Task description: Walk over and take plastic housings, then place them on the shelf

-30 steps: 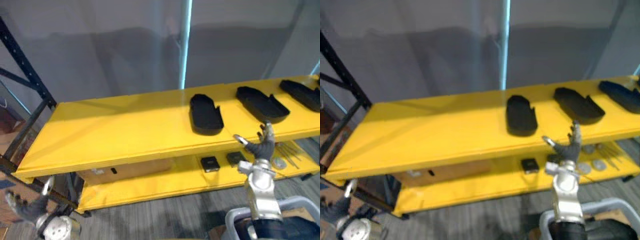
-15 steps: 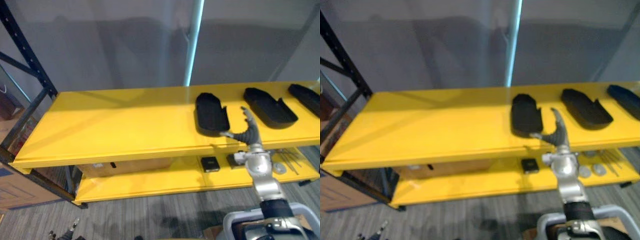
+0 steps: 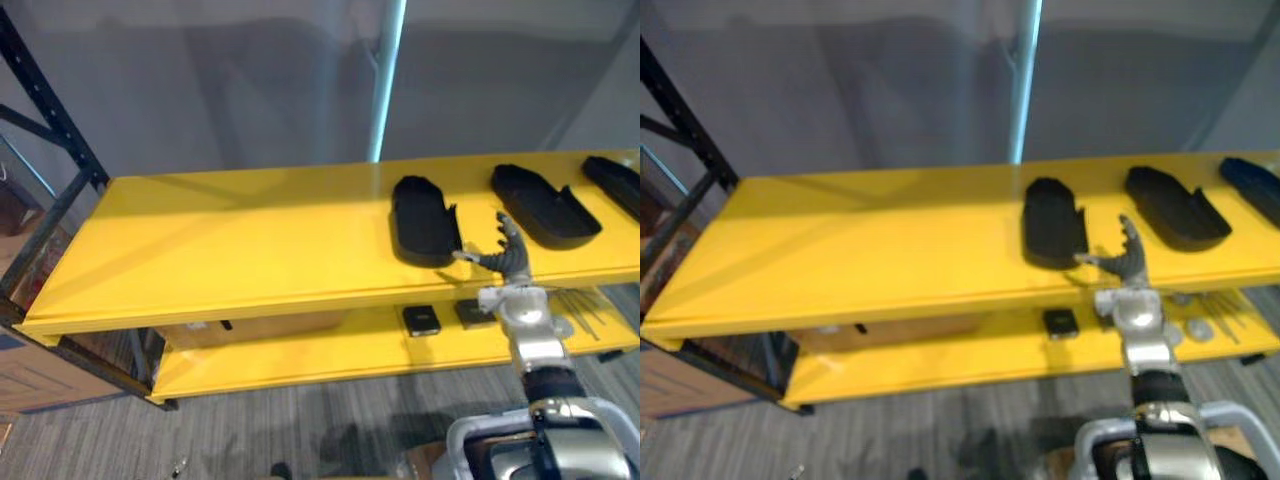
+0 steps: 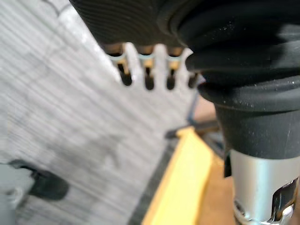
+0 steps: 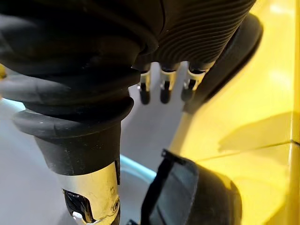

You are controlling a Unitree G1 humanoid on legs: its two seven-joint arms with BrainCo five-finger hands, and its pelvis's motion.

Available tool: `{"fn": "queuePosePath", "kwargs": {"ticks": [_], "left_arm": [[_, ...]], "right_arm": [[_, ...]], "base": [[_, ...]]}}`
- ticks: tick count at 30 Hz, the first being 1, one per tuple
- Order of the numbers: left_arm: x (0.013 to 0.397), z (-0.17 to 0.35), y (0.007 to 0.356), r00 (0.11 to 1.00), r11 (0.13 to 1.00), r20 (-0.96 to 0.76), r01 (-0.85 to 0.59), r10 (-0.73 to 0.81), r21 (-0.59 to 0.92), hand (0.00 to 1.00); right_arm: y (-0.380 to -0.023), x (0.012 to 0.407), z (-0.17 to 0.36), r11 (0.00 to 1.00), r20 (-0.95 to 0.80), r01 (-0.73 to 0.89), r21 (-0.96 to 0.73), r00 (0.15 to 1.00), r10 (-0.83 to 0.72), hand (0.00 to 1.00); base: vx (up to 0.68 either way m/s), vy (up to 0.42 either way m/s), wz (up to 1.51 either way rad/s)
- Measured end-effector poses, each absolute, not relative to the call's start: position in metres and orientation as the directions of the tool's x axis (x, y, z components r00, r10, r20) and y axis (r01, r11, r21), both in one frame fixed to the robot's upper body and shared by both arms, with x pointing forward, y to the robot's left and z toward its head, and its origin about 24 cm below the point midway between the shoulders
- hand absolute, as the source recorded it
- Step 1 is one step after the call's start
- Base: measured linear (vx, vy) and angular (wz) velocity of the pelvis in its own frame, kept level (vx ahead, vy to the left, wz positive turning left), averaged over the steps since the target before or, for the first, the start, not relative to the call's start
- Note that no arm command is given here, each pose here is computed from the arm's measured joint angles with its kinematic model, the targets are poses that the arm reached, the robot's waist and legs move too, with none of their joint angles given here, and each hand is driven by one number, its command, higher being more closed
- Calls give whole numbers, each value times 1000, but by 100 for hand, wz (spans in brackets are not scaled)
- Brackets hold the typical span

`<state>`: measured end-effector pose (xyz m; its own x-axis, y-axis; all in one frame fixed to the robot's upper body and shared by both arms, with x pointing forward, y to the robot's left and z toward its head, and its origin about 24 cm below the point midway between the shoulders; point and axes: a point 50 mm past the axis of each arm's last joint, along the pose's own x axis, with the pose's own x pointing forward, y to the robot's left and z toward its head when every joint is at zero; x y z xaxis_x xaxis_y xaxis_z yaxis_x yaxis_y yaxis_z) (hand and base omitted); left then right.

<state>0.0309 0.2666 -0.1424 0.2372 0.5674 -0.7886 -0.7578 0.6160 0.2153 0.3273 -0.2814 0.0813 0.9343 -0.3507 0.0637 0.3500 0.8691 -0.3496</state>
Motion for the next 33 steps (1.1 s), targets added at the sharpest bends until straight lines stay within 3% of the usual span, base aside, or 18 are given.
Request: {"fn": "queuePosePath", "kwargs": {"ticks": [5,14,21,26,30,33], "left_arm": [[22,-146,264,211,618,-805,-753,554,227,0],[15,-148,261,198,633,-827,-741,527,226,0],[17,-153,241,246,713,-859,-679,449,178,0],[28,-154,231,311,766,-862,-629,401,130,0],[35,-155,223,346,794,-859,-598,378,108,0],[40,-154,219,373,810,-854,-579,362,91,0]], "right_arm": [[-290,341,92,901,36,386,-197,922,-386,0],[-315,364,137,907,48,409,-97,913,-406,0],[-339,372,192,877,87,479,-38,876,-475,0],[-361,365,228,776,108,626,-78,779,-617,0],[-375,356,237,645,102,761,-74,649,-754,0],[-379,353,241,616,110,784,-71,620,-777,0]], "base": [[-15,8,6],[7,21,20],[-4,48,24],[-33,48,12],[-9,4,-1],[-12,-17,-4]]}}
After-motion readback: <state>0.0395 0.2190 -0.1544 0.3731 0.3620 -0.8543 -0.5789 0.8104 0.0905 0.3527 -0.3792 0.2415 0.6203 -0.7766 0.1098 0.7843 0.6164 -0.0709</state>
